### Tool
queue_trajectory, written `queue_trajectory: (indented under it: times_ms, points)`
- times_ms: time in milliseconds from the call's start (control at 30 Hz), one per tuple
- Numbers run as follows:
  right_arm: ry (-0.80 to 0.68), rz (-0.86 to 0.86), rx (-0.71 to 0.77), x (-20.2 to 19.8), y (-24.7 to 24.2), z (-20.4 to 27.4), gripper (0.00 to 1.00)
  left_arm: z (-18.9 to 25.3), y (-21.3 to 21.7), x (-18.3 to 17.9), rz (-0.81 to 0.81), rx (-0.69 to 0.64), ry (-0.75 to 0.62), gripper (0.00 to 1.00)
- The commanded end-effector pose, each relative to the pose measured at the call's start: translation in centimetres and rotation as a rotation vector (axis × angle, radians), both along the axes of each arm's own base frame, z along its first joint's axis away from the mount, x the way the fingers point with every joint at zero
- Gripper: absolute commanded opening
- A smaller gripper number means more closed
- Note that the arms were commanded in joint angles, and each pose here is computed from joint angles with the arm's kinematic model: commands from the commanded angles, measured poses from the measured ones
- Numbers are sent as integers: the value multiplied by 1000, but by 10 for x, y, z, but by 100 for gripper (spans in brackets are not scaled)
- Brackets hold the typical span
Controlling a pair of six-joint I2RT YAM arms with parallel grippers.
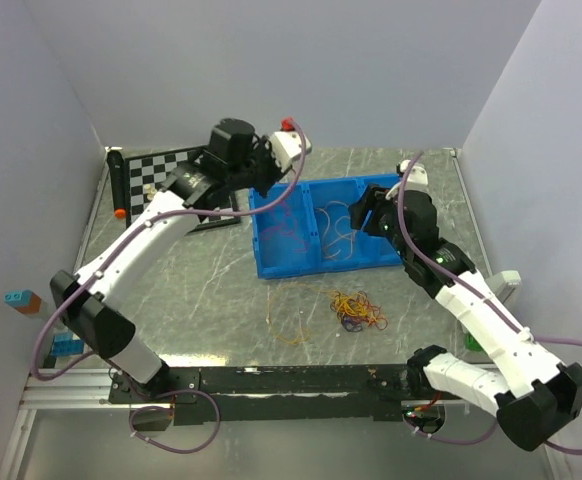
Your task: Untangle the cables
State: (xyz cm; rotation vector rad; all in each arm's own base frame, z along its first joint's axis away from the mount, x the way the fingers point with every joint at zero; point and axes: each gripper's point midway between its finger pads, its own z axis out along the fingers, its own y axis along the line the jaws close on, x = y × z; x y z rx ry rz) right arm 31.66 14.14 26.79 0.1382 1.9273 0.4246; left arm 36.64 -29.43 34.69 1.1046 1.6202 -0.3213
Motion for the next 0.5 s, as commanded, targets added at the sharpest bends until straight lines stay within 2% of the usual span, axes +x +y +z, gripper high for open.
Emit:
queue_trajectory:
  times_ms: [0,167,267,367,467]
  points:
    - [-29,-28,17,-8,-8,7,66,-13,-4,19,44,-22,-28,1]
    - [3,-37,24,-18,-12,-5,67,-63,4,49,150,19,-1,1]
    - [53,-53,30,-29,-17,-21,69,-92,14,72,243,31,37,8]
    - [105,-65,34,-41,-21,-38,70,-109,21,84,292,50,77,23]
    - [170,-73,23,-55,-25,-56,71,-137,18,74,250,121,181,53]
